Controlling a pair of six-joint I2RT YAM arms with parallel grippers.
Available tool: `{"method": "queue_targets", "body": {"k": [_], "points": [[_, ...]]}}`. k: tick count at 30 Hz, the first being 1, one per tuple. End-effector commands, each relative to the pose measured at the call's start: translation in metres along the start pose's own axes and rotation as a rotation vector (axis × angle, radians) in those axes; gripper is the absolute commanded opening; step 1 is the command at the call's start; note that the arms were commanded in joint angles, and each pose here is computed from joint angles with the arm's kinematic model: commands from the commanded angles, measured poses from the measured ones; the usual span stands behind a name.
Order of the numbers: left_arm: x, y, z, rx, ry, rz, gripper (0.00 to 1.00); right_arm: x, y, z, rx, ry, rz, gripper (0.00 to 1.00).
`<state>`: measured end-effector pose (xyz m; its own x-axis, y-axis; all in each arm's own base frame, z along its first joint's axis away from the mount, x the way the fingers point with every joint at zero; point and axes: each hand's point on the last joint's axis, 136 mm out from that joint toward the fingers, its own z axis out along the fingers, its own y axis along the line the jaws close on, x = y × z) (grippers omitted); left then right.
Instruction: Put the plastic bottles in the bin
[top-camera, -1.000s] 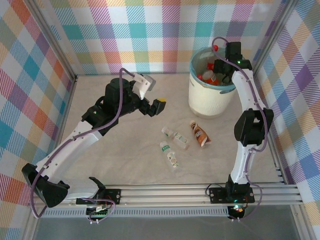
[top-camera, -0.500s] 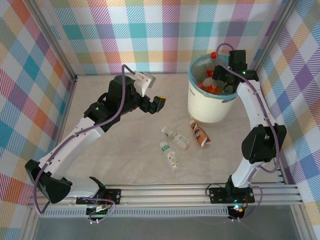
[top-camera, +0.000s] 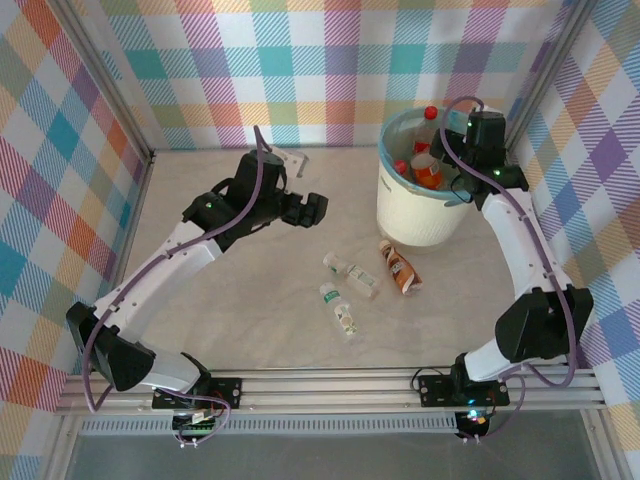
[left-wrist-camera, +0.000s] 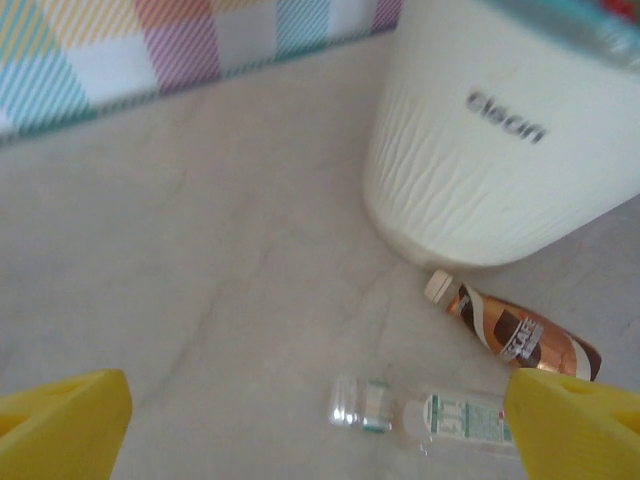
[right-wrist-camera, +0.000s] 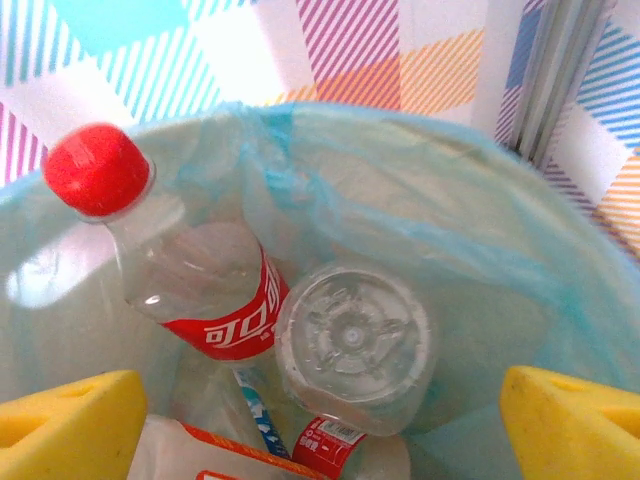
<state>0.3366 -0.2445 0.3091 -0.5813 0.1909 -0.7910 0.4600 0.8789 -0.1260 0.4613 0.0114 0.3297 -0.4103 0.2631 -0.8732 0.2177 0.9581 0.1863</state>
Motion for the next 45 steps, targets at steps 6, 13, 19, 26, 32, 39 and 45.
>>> {"method": "queue_targets", "body": {"k": [6, 13, 19, 26, 32, 39, 45], "points": [[0.075, -0.007, 0.004, 0.0, 0.293, -0.308, 0.95, -0.032, 0.008, -0.028, -0.057, -0.086, 0.048, 0.92], [0.136, -0.048, 0.012, 0.057, 0.493, -0.497, 0.94, -0.038, 0.036, -0.063, -0.209, -0.093, 0.056, 0.88], [0.191, -0.093, 0.021, 0.047, 0.657, -0.543, 0.94, -0.031, 0.066, -0.112, -0.323, -0.163, -0.012, 0.88], [0.239, -0.12, 0.038, 0.025, 0.757, -0.485, 0.96, -0.006, 0.081, -0.134, -0.386, -0.173, -0.064, 0.88], [0.26, -0.139, 0.066, 0.087, 0.813, -0.484, 0.97, 0.012, 0.082, -0.134, -0.406, -0.142, -0.059, 0.88], [0.297, -0.128, 0.086, 0.009, 0.91, -0.373, 0.95, 0.017, 0.073, -0.135, -0.375, -0.152, -0.074, 0.9], [0.298, -0.113, 0.082, -0.039, 0.89, -0.319, 0.73, 0.018, 0.069, -0.135, -0.36, -0.157, -0.103, 0.91]]}}
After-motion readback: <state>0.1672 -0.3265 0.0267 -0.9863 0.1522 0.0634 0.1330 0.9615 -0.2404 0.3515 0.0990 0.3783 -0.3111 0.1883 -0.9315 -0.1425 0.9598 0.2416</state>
